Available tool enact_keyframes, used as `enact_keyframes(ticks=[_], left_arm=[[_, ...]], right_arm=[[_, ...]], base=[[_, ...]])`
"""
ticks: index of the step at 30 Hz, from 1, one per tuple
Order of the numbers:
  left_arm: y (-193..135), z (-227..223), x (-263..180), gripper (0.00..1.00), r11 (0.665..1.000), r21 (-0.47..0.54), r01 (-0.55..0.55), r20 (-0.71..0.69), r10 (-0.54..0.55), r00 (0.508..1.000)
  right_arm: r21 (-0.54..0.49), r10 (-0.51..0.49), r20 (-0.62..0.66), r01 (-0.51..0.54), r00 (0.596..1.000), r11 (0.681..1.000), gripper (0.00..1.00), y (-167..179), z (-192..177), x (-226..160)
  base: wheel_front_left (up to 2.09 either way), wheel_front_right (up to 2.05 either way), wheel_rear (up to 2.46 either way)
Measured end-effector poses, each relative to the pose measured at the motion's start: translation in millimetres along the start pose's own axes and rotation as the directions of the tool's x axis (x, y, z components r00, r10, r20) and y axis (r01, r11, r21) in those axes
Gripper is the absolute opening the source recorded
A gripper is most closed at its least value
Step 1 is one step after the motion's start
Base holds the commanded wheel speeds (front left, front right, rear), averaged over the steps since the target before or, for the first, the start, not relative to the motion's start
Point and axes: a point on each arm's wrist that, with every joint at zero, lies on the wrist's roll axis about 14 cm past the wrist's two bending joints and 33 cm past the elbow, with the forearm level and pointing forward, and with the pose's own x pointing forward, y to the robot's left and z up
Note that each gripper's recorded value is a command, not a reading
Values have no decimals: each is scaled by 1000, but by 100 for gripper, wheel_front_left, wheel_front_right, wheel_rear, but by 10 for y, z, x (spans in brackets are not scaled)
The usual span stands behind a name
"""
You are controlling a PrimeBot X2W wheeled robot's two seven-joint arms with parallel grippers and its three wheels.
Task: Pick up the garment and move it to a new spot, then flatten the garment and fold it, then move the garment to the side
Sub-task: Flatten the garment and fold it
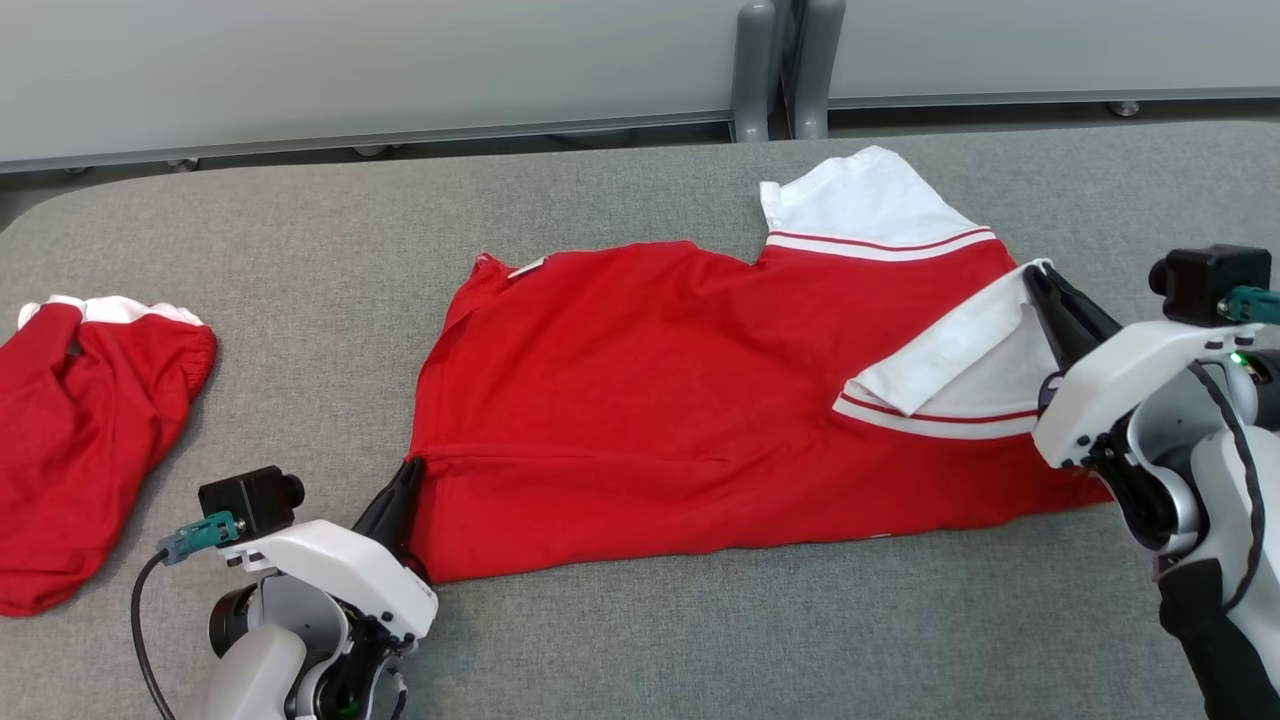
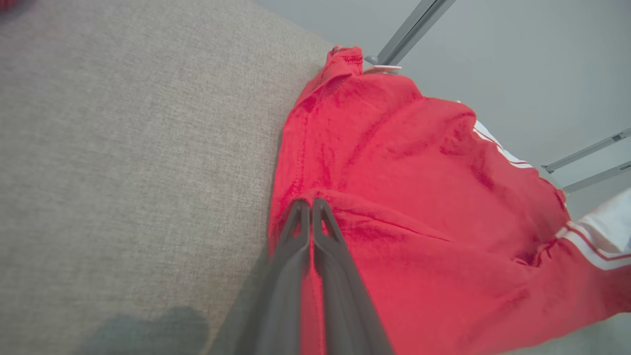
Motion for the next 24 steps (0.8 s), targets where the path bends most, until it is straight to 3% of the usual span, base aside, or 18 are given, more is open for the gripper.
enact_keyframes(ticks=[11,12,13,14,24], left_arm=[[79,66,32,0,1000,-3,-27,30,27,999],[89,70,31,15,999,-2,-33,33,33,999],[93,76,30,100,999,3,-36,38,36,999],[97,92,32,100,999,4,-41,44,41,998],[131,103,-142,100,997,48,-52,43,50,998]], right_arm=[[-20,5,-55,-6,998,1000,0,48,-84,233],[-16,0,-73,-2,997,1000,12,40,-132,239],[-15,-2,-85,1,996,1000,67,37,-169,243],[-7,-9,-94,9,996,1000,100,19,-197,242],[93,-2,-178,18,984,996,100,57,-293,26]], base=[[0,0,0],[0,0,0],[0,0,0],[0,0,0],[0,0,0]])
